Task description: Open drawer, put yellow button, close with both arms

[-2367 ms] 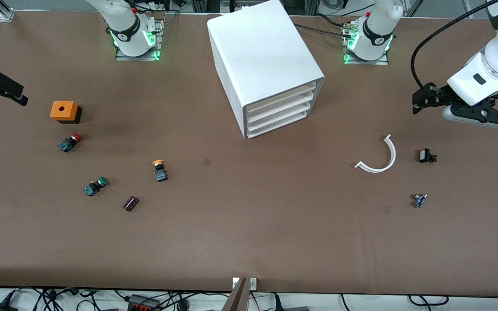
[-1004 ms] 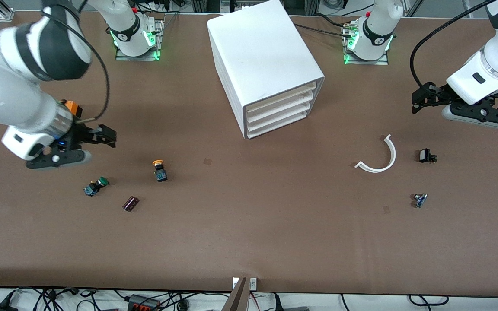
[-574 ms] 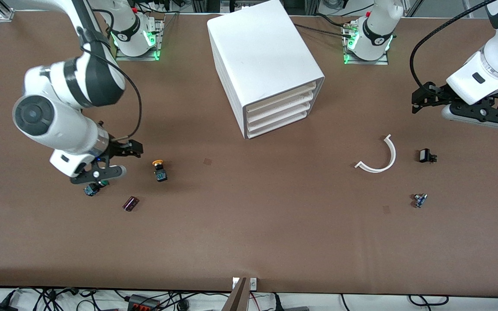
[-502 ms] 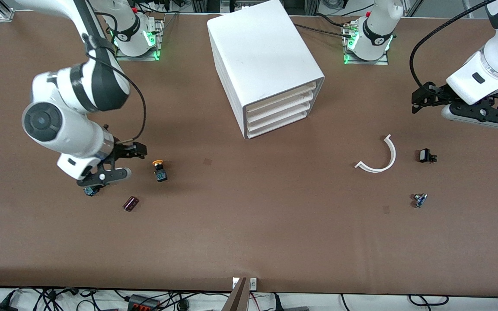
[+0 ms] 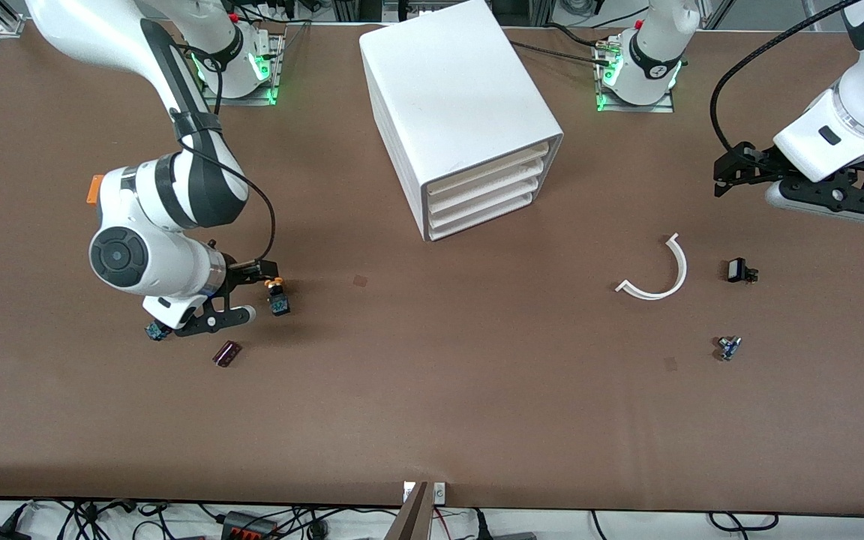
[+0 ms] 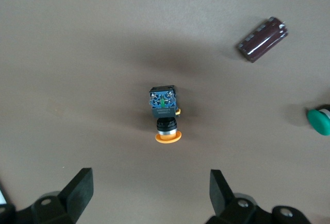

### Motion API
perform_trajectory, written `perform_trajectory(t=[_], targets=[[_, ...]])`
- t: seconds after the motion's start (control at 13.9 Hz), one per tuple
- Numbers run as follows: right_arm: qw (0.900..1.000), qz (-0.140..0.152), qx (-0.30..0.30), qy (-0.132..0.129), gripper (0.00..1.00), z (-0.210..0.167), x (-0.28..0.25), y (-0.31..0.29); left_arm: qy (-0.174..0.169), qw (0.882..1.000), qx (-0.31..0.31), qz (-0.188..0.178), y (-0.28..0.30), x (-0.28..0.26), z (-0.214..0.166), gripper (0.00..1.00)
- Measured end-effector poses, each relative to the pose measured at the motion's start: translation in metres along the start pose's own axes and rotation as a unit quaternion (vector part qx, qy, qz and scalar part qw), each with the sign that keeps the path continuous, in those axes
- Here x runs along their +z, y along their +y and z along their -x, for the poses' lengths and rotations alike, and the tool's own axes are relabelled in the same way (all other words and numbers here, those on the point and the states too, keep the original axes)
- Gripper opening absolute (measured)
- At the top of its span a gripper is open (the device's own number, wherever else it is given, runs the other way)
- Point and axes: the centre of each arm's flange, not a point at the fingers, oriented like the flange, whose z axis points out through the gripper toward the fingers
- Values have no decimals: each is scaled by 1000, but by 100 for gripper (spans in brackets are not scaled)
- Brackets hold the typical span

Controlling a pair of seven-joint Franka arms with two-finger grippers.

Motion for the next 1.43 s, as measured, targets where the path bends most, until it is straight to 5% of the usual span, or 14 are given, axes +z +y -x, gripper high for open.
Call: perform_trajectory(t=[0.29, 0.57, 0.79, 1.0, 1.22, 1.43], targets=[[1000, 4, -9, -8, 100, -8, 31, -12, -38, 999, 6, 37, 16, 10, 5, 100], [1000, 6, -8, -16, 100, -15, 60, -11, -116, 979, 10, 169, 49, 44, 4, 100], [1000, 19, -14, -10, 100, -19, 66, -9, -156, 949, 9, 273, 76, 77, -10, 100], [999, 30, -19, -3, 100, -24, 78, -7, -194, 903, 9, 385, 118, 120, -31, 100], [999, 31, -19, -5, 100, -26, 91, -6, -170, 875, 61, 449, 137, 177, -54, 100], [999, 32, -19, -2, 100, -31, 107, -6, -143, 835, 65, 527, 149, 222, -70, 100]])
